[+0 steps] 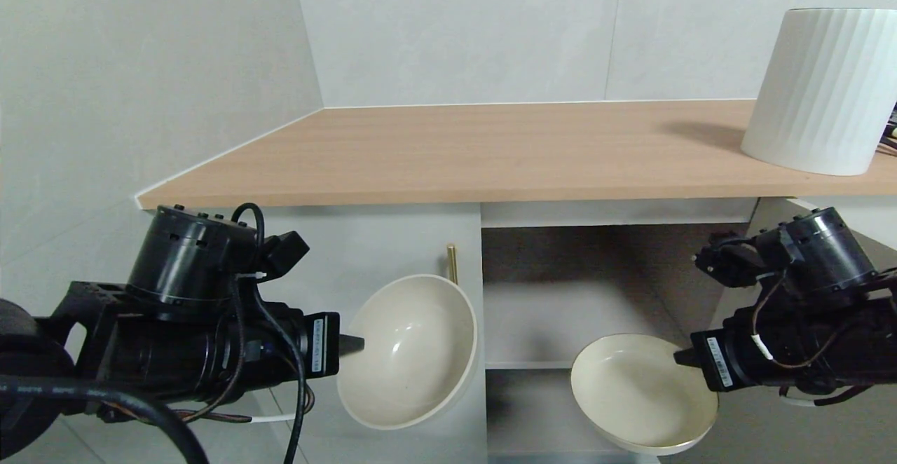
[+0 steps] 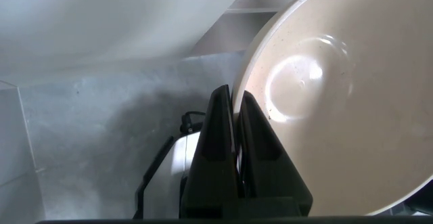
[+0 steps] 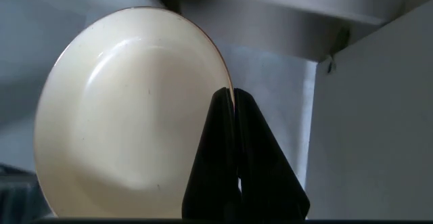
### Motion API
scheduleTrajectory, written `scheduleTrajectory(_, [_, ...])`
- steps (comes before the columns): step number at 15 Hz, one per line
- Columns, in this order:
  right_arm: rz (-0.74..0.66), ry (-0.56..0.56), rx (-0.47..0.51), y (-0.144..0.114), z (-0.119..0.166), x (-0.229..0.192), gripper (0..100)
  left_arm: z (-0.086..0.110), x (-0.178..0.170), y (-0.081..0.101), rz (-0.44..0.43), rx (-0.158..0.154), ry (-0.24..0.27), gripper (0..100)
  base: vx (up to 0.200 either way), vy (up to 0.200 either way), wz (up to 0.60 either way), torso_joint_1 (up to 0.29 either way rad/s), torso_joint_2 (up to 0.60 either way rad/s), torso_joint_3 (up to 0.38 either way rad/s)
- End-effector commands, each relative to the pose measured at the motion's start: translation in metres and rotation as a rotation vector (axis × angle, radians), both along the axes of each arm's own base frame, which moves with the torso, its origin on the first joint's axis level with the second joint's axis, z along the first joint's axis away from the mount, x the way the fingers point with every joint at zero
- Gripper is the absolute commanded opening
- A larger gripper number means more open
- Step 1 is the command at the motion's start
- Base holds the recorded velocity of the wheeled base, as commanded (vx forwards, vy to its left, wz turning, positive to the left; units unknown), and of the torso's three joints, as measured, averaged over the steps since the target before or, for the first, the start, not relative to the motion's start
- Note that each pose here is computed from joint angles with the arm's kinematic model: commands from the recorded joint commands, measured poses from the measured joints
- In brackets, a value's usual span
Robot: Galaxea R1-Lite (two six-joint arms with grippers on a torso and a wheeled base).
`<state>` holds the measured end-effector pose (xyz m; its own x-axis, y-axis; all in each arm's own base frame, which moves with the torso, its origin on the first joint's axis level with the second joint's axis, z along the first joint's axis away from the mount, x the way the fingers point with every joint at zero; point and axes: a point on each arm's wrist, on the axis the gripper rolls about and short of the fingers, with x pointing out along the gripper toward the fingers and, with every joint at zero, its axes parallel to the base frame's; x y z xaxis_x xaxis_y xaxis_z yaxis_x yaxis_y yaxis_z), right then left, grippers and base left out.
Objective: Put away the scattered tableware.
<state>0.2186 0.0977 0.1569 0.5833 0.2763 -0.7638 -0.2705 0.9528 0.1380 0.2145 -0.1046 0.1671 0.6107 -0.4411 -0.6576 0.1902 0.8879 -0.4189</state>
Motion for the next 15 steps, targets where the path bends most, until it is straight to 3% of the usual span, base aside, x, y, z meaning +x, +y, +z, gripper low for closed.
scheduleTrajectory(1, [0.016, 0.069, -0.028, 0.008, -0.020, 0.011, 0, -0.002, 0.002, -0.001, 0.000, 0.004, 0.010, 0, 0.000, 0.000, 0.00, 0.000, 0.00, 0.000])
scheduleTrajectory(5, [0.002, 0.058, -0.015, 0.029, -0.065, 0.056, 0, -0.004, 0.003, -0.001, 0.002, 0.005, 0.014, 0, 0.000, 0.000, 0.00, 0.000, 0.00, 0.000])
scheduleTrajectory(6, [-0.001, 0.026, -0.007, 0.037, -0.091, 0.077, 0, -0.004, 0.004, -0.001, 0.002, 0.006, 0.015, 0, 0.000, 0.000, 0.00, 0.000, 0.00, 0.000])
scheduleTrajectory(8, [0.001, -0.025, 0.011, 0.044, -0.109, 0.092, 0, -0.004, 0.004, -0.001, 0.002, 0.006, 0.015, 0, 0.000, 0.000, 0.00, 0.000, 0.00, 0.000])
scheduleTrajectory(11, [-0.030, -0.076, -0.049, 0.051, -0.138, 0.111, 0, -0.002, 0.003, -0.001, 0.003, 0.003, 0.010, 0, 0.000, 0.000, 0.00, 0.000, 0.00, 0.000])
scheduleTrajectory(15, [-0.238, -0.072, -0.024, 0.050, -0.159, 0.146, 0, -0.006, 0.005, -0.002, 0.001, 0.009, 0.024, 0, 0.000, 0.000, 0.00, 0.000, 0.00, 0.000])
